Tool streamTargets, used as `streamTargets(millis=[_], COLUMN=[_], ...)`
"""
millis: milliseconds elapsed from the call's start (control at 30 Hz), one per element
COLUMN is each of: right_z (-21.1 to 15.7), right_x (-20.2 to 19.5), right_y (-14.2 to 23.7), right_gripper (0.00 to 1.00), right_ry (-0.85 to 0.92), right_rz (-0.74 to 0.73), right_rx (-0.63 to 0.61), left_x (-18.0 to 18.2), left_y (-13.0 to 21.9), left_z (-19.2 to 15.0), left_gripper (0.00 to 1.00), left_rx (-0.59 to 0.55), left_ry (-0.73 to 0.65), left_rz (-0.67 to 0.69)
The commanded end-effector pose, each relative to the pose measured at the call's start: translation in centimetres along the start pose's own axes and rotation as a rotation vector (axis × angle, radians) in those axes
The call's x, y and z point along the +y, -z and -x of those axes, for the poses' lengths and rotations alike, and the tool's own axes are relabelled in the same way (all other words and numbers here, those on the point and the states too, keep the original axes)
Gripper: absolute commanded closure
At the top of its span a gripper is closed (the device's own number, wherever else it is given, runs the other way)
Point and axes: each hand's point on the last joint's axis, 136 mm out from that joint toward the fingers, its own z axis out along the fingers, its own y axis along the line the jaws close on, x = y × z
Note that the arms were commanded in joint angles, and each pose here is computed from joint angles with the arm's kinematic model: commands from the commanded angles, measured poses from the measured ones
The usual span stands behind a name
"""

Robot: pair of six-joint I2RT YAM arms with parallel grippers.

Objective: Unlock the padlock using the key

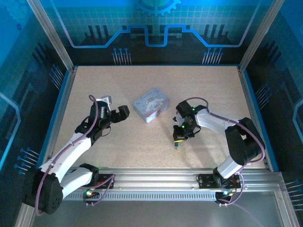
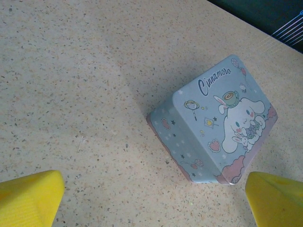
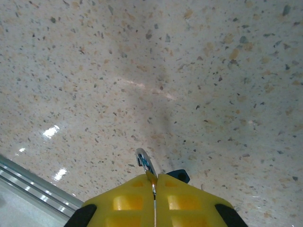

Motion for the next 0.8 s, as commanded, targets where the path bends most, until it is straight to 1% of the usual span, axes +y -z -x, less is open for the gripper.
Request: streamTargets(millis=[0,433,767], right_z=[0.2,0.8,0.7], right_x=[0.9,0.8,0.9], right_y=[-0.3,-1.6,-2.3], right_gripper=[0.93,0.92,0.89], right_ry=[0.027,0.019,0.021], right_rz=[0.022,0.032,0.039], right_rx=[0.005,0.017,0.035], left_x=[0.2,0.1,0.2], left_y=[0.1,-0.1,-0.2], left_z=[0.4,0.2,0.1], left_gripper=[0.01,0.01,0.01], left_rx=[-0.02,-0.011,-0.005], left_ry=[-0.02,-0.016,-0.008], left_rz=[-0.004,-0.009,-0.01])
